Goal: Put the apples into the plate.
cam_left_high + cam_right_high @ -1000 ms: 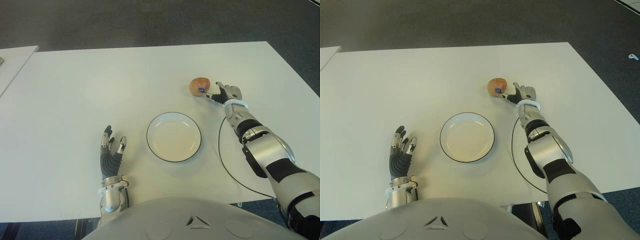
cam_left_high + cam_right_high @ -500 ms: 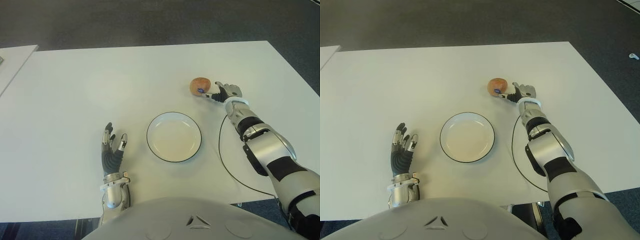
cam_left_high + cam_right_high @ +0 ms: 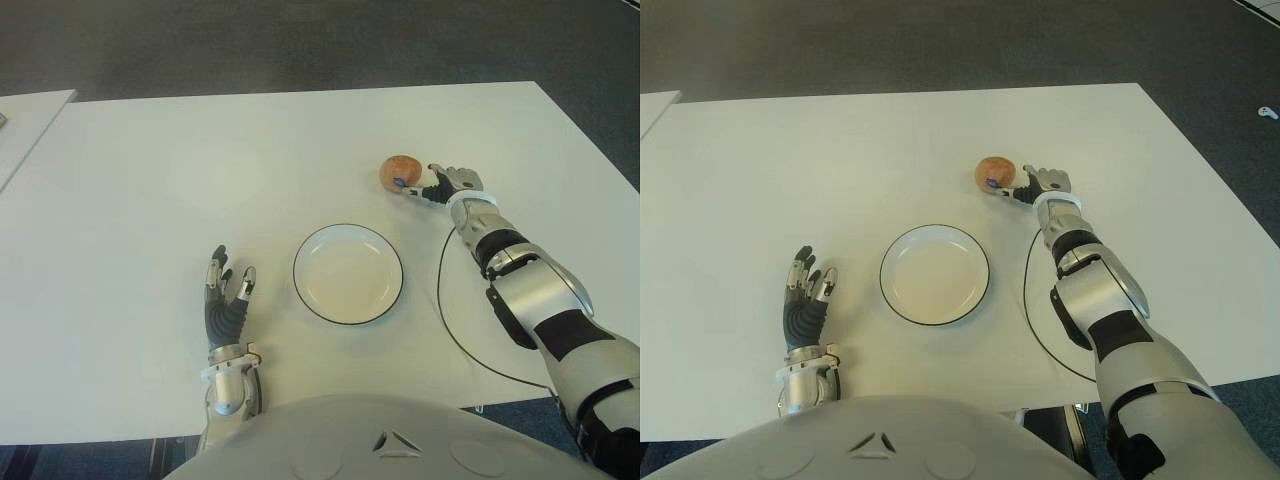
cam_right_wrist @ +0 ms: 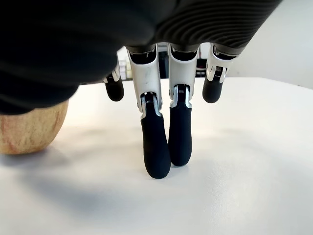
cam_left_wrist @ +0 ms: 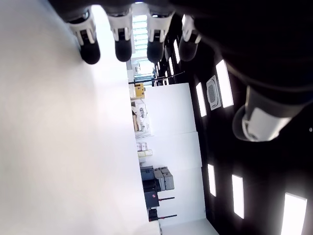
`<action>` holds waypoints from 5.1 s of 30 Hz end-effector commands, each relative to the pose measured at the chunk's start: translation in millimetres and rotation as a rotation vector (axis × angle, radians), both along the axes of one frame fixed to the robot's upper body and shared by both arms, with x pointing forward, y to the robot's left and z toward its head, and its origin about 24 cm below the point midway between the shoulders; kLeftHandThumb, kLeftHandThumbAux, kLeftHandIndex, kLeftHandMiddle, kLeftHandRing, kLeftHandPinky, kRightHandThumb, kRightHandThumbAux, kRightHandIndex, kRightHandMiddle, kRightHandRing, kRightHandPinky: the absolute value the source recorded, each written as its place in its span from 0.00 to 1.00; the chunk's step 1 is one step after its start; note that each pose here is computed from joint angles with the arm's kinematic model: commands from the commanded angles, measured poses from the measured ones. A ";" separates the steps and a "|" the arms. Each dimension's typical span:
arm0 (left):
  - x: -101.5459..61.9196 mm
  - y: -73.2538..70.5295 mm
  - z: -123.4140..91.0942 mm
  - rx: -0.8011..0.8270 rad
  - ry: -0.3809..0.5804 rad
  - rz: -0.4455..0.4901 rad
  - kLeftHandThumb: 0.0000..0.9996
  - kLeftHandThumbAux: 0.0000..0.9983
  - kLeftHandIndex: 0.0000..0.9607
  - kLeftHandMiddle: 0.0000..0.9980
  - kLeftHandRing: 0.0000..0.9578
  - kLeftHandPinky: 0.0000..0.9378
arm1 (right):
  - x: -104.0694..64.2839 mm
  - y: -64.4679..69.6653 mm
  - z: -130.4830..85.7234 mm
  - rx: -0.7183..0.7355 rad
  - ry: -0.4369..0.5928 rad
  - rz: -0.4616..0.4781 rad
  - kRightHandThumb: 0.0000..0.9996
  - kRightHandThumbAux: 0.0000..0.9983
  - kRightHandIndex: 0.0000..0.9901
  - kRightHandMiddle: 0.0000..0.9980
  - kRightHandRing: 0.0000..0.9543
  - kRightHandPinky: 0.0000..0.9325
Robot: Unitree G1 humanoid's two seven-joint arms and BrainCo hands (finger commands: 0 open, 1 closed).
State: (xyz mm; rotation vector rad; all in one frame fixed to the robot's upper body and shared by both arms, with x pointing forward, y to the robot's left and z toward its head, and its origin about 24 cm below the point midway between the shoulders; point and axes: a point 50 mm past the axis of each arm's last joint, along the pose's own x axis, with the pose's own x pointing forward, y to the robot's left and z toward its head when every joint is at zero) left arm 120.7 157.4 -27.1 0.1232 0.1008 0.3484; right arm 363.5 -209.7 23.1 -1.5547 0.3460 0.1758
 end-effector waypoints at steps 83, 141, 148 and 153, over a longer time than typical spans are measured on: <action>22.5 -35.7 9.7 0.044 0.032 0.045 0.00 0.44 0.45 0.13 0.03 0.00 | 31.0 25.9 51.3 -0.098 -0.050 0.203 0.17 0.17 0.00 0.00 0.00 0.00; 25.3 -30.1 2.0 -0.046 0.013 0.082 0.01 0.50 0.52 0.15 0.05 0.00 | 26.3 84.2 37.1 0.030 -0.006 0.337 0.15 0.19 0.00 0.00 0.00 0.00; 22.8 -29.1 0.6 -0.053 0.021 0.082 0.02 0.51 0.54 0.14 0.05 0.00 | 25.9 84.4 35.6 0.019 0.005 0.331 0.17 0.20 0.00 0.00 0.00 0.00; 19.5 -28.2 -0.3 -0.055 0.034 0.076 0.02 0.51 0.56 0.13 0.04 0.00 | 23.5 79.3 31.0 0.019 0.004 0.324 0.18 0.21 0.00 0.00 0.00 0.00</action>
